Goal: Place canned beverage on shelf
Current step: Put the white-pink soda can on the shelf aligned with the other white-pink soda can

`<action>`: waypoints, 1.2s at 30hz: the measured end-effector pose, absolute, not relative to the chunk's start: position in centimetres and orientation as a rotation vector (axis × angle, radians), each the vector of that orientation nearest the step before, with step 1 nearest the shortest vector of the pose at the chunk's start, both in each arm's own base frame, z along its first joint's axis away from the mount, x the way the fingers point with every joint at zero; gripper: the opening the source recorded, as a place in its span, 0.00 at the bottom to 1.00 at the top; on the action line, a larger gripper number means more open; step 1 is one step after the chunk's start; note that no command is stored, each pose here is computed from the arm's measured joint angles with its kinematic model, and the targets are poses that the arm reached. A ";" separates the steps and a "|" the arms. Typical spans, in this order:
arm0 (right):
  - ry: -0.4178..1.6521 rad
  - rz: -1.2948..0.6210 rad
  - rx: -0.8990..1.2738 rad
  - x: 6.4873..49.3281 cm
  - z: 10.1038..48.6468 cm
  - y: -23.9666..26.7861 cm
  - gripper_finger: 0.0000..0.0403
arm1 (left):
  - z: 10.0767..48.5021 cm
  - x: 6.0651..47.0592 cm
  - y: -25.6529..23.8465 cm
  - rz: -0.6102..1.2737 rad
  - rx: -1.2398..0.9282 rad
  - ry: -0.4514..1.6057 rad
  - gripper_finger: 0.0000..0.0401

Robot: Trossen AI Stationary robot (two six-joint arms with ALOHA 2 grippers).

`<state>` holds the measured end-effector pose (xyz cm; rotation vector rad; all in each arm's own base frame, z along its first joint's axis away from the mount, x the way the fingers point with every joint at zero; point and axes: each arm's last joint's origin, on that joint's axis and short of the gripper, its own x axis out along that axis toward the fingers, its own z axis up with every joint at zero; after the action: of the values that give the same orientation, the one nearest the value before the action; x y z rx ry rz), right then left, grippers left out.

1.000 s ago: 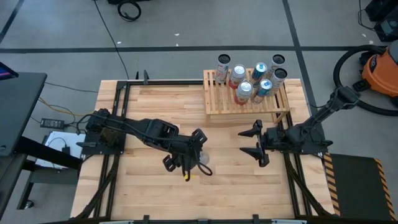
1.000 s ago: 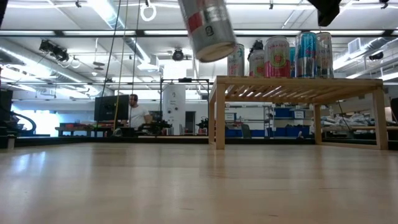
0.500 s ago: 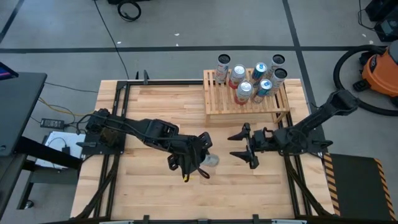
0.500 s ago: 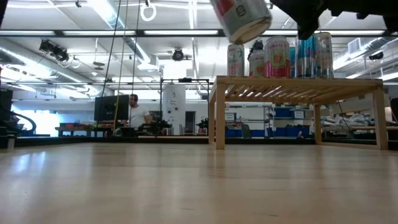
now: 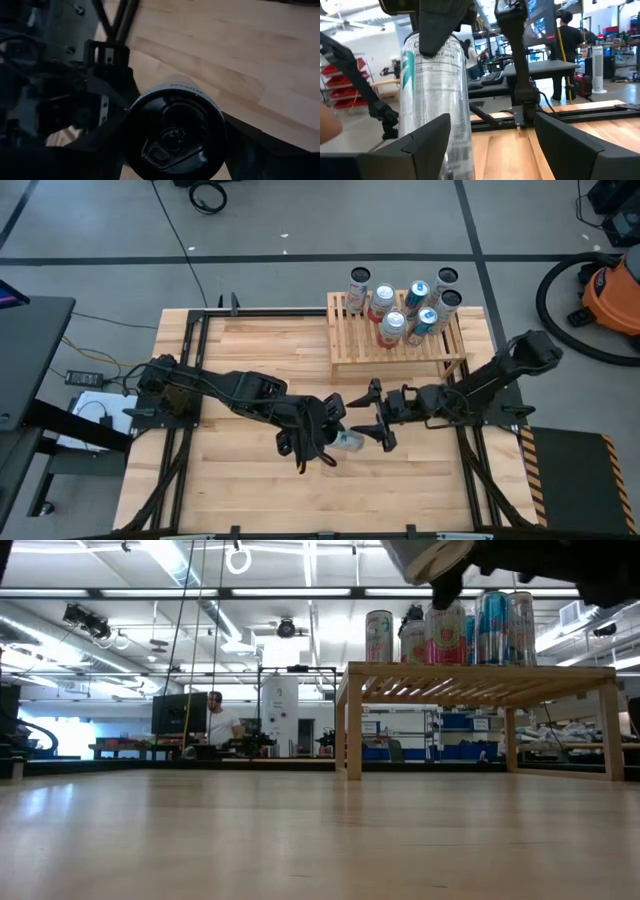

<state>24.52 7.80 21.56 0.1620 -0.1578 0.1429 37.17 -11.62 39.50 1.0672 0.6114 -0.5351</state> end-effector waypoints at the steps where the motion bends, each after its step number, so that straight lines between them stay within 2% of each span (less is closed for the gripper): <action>1: -0.153 0.149 0.150 25.0 21.6 7.9 0.74 | 39.4 37.1 -11.6 -0.543 1.065 0.616 0.66; 11: -0.076 0.142 0.124 27.5 22.2 8.0 0.74 | 39.3 37.0 -11.7 -0.584 1.025 0.617 0.66; 21: -0.039 0.119 0.105 25.9 24.0 7.5 0.74 | 38.9 36.6 -11.4 -0.552 0.992 0.710 0.66; 26: -0.033 0.217 0.133 25.0 25.0 7.8 0.74 | 38.8 36.6 -11.3 -0.555 0.994 0.719 0.66; 29: -0.012 0.307 0.164 25.0 24.8 8.2 0.74 | 38.9 36.7 -11.2 -0.556 1.000 0.709 0.66; 36: 0.040 0.270 0.168 26.2 22.9 8.4 0.74 | 39.1 37.1 -10.7 -0.531 1.008 0.681 0.66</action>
<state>26.18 8.42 22.87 0.1684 0.0398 0.2701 37.08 -10.67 39.10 1.0084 0.6814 -0.5307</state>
